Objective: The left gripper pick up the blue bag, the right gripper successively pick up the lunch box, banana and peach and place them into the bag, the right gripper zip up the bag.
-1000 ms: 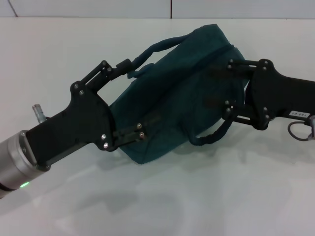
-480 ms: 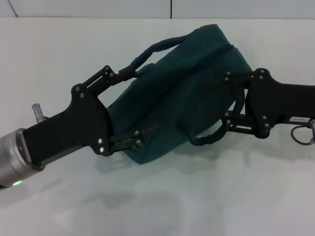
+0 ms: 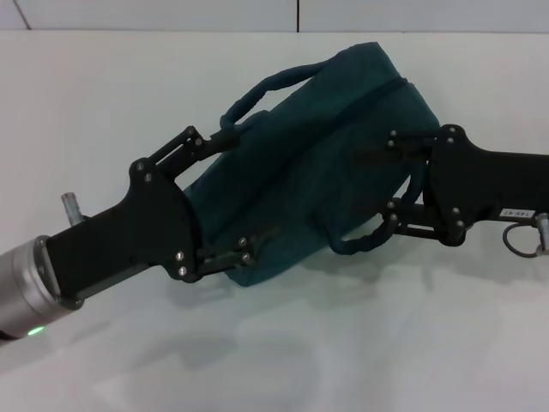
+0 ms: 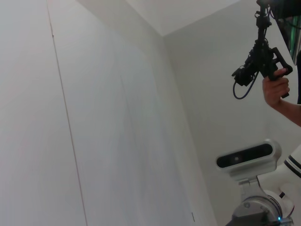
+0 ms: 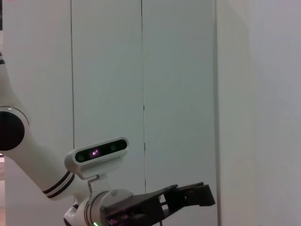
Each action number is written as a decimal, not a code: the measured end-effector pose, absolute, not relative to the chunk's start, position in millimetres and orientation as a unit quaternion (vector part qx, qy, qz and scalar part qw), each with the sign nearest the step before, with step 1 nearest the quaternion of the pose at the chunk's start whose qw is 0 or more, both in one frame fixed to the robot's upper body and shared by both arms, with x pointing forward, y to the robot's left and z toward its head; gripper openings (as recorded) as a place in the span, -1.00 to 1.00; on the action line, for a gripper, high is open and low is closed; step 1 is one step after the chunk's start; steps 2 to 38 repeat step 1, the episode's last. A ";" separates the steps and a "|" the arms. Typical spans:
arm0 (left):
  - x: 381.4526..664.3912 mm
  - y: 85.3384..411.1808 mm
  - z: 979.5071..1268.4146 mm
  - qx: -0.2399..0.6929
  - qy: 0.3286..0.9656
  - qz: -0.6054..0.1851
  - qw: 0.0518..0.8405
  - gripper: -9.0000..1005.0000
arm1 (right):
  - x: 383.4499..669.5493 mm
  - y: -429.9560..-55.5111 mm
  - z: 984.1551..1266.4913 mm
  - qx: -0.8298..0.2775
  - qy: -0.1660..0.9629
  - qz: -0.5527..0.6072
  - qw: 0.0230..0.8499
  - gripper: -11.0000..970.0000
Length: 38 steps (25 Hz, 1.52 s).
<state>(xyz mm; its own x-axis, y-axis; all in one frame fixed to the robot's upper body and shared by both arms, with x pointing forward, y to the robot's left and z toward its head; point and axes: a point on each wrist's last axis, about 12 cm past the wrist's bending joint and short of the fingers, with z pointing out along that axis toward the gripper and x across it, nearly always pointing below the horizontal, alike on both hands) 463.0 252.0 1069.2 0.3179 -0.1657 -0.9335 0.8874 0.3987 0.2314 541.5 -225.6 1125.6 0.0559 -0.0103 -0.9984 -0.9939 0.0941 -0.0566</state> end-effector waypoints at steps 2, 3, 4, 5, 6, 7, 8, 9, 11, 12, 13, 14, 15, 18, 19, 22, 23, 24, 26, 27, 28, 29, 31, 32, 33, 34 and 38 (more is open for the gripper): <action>462.7 251.4 1068.9 0.401 0.449 -0.374 0.705 0.74 | 541.4 -225.6 1125.5 -0.492 0.511 0.460 0.535 0.07; 462.7 251.4 1068.9 0.401 0.449 -0.374 0.705 0.74 | 541.4 -225.6 1125.5 -0.492 0.511 0.460 0.535 0.07; 462.7 251.4 1068.9 0.401 0.449 -0.374 0.705 0.74 | 541.4 -225.6 1125.5 -0.492 0.511 0.460 0.535 0.07; 462.7 251.4 1068.9 0.401 0.449 -0.374 0.705 0.74 | 541.4 -225.6 1125.5 -0.492 0.511 0.460 0.535 0.07; 462.7 251.4 1068.9 0.401 0.449 -0.374 0.705 0.74 | 541.4 -225.6 1125.5 -0.492 0.511 0.460 0.535 0.07; 462.7 251.4 1068.9 0.401 0.449 -0.374 0.705 0.74 | 541.4 -225.6 1125.5 -0.492 0.511 0.460 0.535 0.07; 462.7 251.4 1068.9 0.401 0.449 -0.374 0.705 0.74 | 541.4 -225.6 1125.5 -0.492 0.511 0.460 0.535 0.07; 462.7 251.4 1068.9 0.401 0.449 -0.374 0.705 0.74 | 541.4 -225.6 1125.5 -0.492 0.511 0.460 0.535 0.07; 462.7 251.4 1068.9 0.401 0.449 -0.374 0.705 0.74 | 541.4 -225.6 1125.5 -0.492 0.511 0.460 0.535 0.07; 462.7 251.4 1068.9 0.401 0.449 -0.374 0.705 0.74 | 541.4 -225.6 1125.5 -0.492 0.511 0.460 0.535 0.07; 462.7 251.4 1068.9 0.401 0.449 -0.374 0.705 0.74 | 541.4 -225.6 1125.5 -0.492 0.511 0.460 0.535 0.07; 462.7 251.4 1068.9 0.401 0.449 -0.374 0.705 0.74 | 541.4 -225.6 1125.5 -0.492 0.511 0.460 0.535 0.07; 462.7 251.4 1068.9 0.401 0.449 -0.374 0.705 0.74 | 541.4 -225.6 1125.5 -0.492 0.511 0.460 0.535 0.07; 462.7 251.4 1068.9 0.401 0.449 -0.374 0.705 0.74 | 541.4 -225.6 1125.5 -0.492 0.511 0.460 0.535 0.07; 462.7 251.4 1068.9 0.401 0.449 -0.374 0.705 0.74 | 541.4 -225.6 1125.5 -0.492 0.511 0.460 0.535 0.07; 462.7 251.4 1068.9 0.401 0.449 -0.374 0.705 0.74 | 541.4 -225.6 1125.5 -0.492 0.511 0.460 0.535 0.07; 462.7 251.4 1068.9 0.401 0.449 -0.374 0.705 0.74 | 541.4 -225.6 1125.5 -0.492 0.511 0.460 0.535 0.07; 462.7 251.4 1068.9 0.401 0.449 -0.374 0.705 0.74 | 541.4 -225.6 1125.5 -0.492 0.511 0.460 0.535 0.07; 462.7 251.4 1068.9 0.401 0.449 -0.374 0.705 0.74 | 541.4 -225.6 1125.5 -0.492 0.511 0.460 0.535 0.07; 462.7 251.4 1068.9 0.401 0.449 -0.374 0.705 0.74 | 541.4 -225.6 1125.5 -0.492 0.511 0.460 0.535 0.07; 462.7 251.4 1068.9 0.401 0.449 -0.374 0.705 0.74 | 541.4 -225.6 1125.5 -0.492 0.511 0.460 0.535 0.07; 462.7 251.4 1068.9 0.401 0.449 -0.374 0.705 0.74 | 541.4 -225.6 1125.5 -0.492 0.511 0.460 0.535 0.07; 462.7 251.4 1068.9 0.401 0.449 -0.374 0.705 0.74 | 541.4 -225.6 1125.5 -0.492 0.511 0.460 0.535 0.07; 462.7 251.4 1068.9 0.401 0.449 -0.374 0.705 0.74 | 541.4 -225.6 1125.5 -0.492 0.511 0.460 0.535 0.07; 462.7 251.4 1068.9 0.401 0.449 -0.374 0.705 0.74 | 541.4 -225.6 1125.5 -0.492 0.511 0.460 0.535 0.07; 462.7 251.4 1068.9 0.401 0.449 -0.374 0.705 0.74 | 541.4 -225.6 1125.5 -0.492 0.511 0.460 0.535 0.07; 462.7 251.4 1068.9 0.401 0.449 -0.374 0.705 0.74 | 541.4 -225.6 1125.5 -0.492 0.511 0.460 0.535 0.07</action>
